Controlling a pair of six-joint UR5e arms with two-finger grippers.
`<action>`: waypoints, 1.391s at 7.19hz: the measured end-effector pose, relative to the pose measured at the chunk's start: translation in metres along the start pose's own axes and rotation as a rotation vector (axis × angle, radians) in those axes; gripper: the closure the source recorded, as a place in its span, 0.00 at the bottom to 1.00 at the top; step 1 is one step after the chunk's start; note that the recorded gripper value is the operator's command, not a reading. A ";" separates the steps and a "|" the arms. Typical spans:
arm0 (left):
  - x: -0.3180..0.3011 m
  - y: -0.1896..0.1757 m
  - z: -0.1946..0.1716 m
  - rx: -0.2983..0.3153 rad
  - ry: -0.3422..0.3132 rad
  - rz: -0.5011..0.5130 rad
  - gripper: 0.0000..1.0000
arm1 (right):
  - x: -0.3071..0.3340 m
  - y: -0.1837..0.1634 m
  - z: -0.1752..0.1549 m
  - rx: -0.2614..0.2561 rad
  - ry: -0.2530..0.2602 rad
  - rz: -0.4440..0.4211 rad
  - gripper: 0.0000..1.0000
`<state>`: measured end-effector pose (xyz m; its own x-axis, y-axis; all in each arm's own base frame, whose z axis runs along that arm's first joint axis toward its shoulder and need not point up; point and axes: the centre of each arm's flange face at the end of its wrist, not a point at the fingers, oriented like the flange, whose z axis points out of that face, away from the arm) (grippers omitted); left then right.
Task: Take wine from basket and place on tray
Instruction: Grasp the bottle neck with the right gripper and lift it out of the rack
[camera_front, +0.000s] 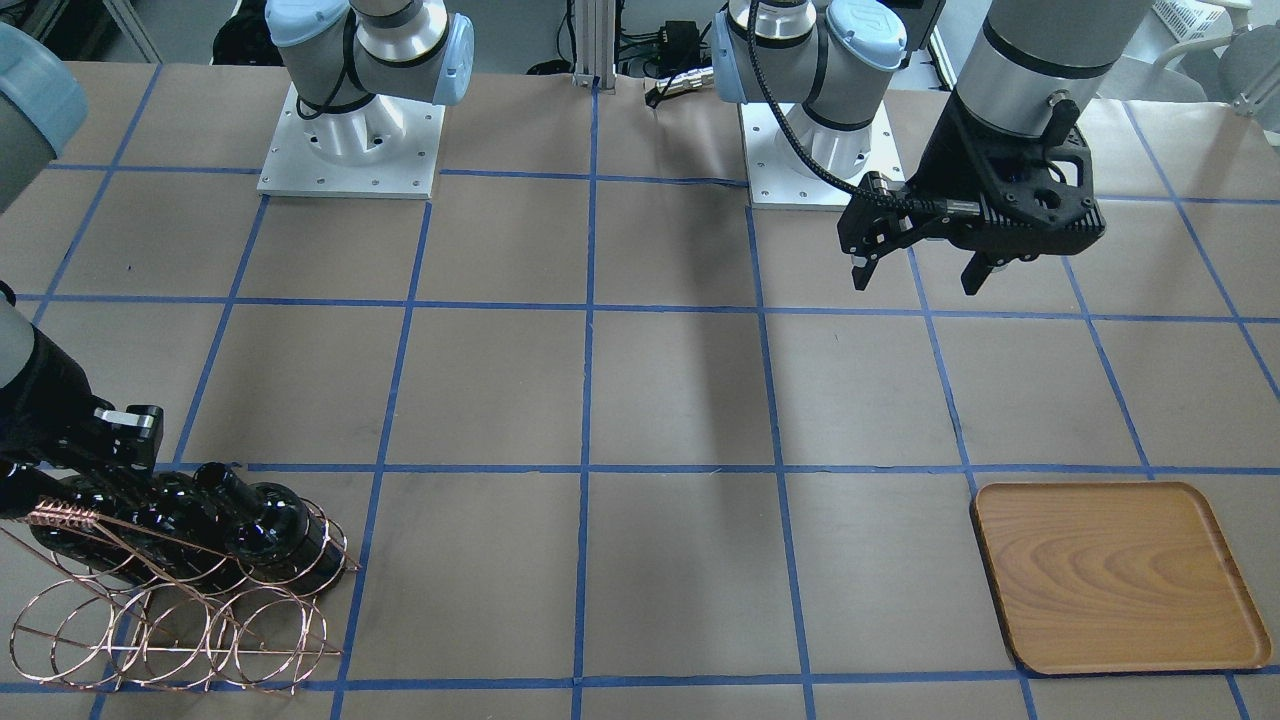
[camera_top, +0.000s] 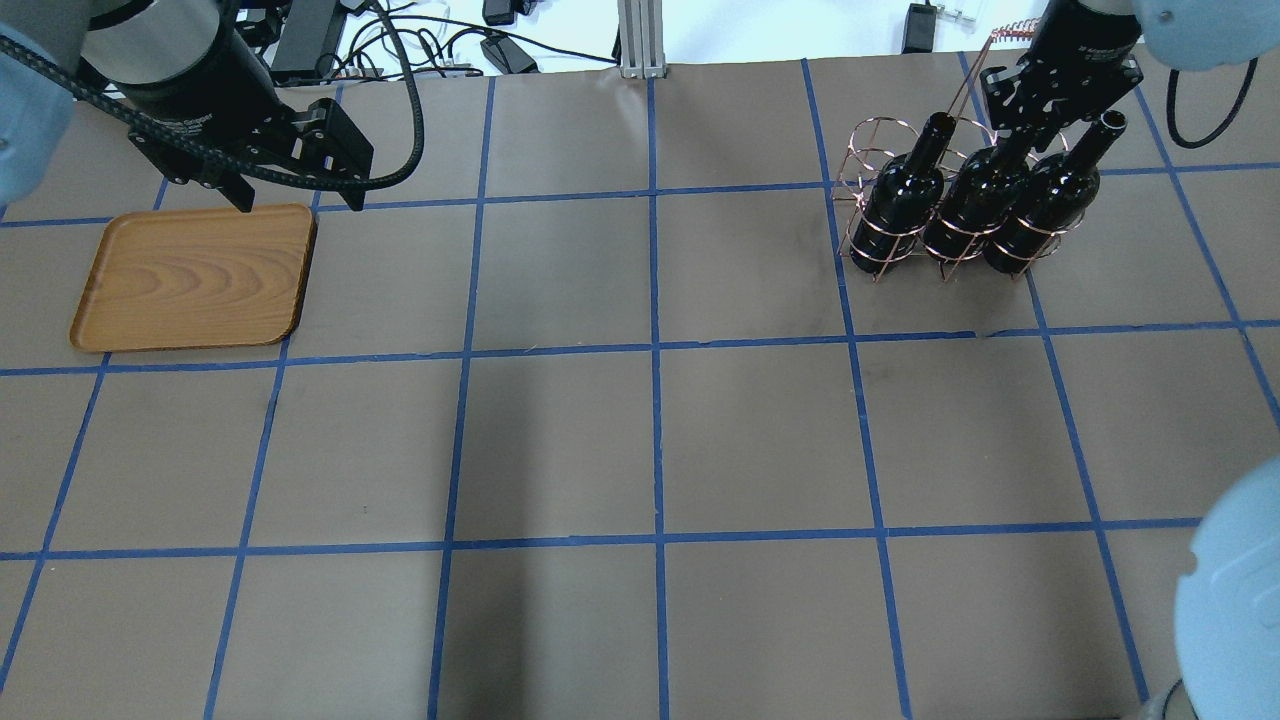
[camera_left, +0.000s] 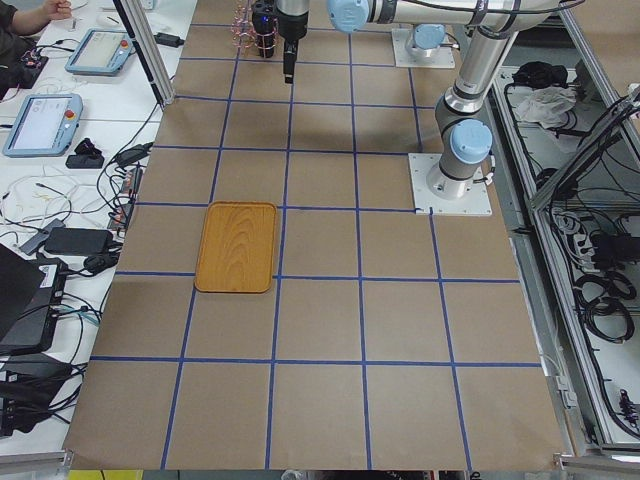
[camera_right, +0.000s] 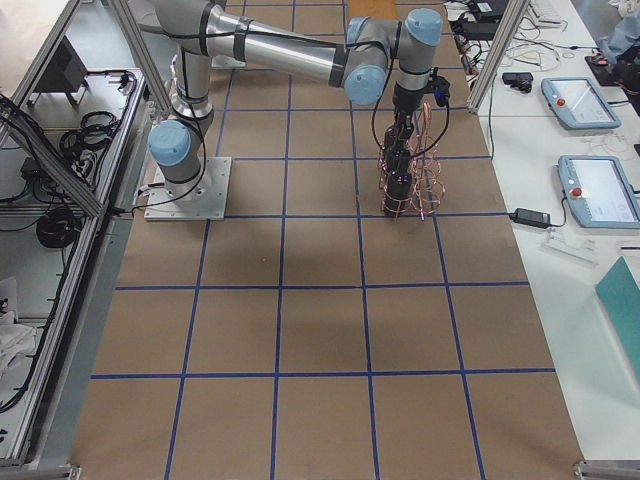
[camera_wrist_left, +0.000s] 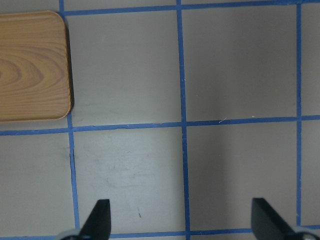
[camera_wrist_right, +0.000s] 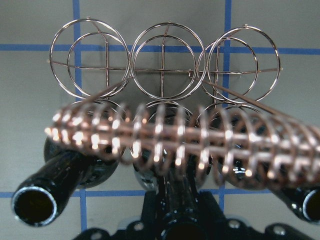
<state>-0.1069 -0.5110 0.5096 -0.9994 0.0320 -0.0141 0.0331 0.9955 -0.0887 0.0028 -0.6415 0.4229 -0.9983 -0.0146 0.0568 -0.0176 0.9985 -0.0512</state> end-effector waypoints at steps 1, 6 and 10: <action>0.000 0.000 0.000 0.000 0.000 0.000 0.00 | 0.001 0.003 -0.029 0.042 0.006 0.009 0.87; -0.002 0.000 -0.001 0.002 -0.002 -0.004 0.00 | -0.036 0.054 -0.124 0.023 -0.012 0.080 0.89; -0.006 0.001 -0.003 0.002 -0.008 -0.011 0.00 | -0.154 0.081 -0.095 -0.062 -0.019 0.162 0.93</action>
<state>-0.1009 -0.5095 0.5126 -0.9996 0.0205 -0.0207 0.0223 0.9956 -0.0908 0.1599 -0.5535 0.5047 -0.9887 0.1462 0.0339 0.1464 0.9892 0.0031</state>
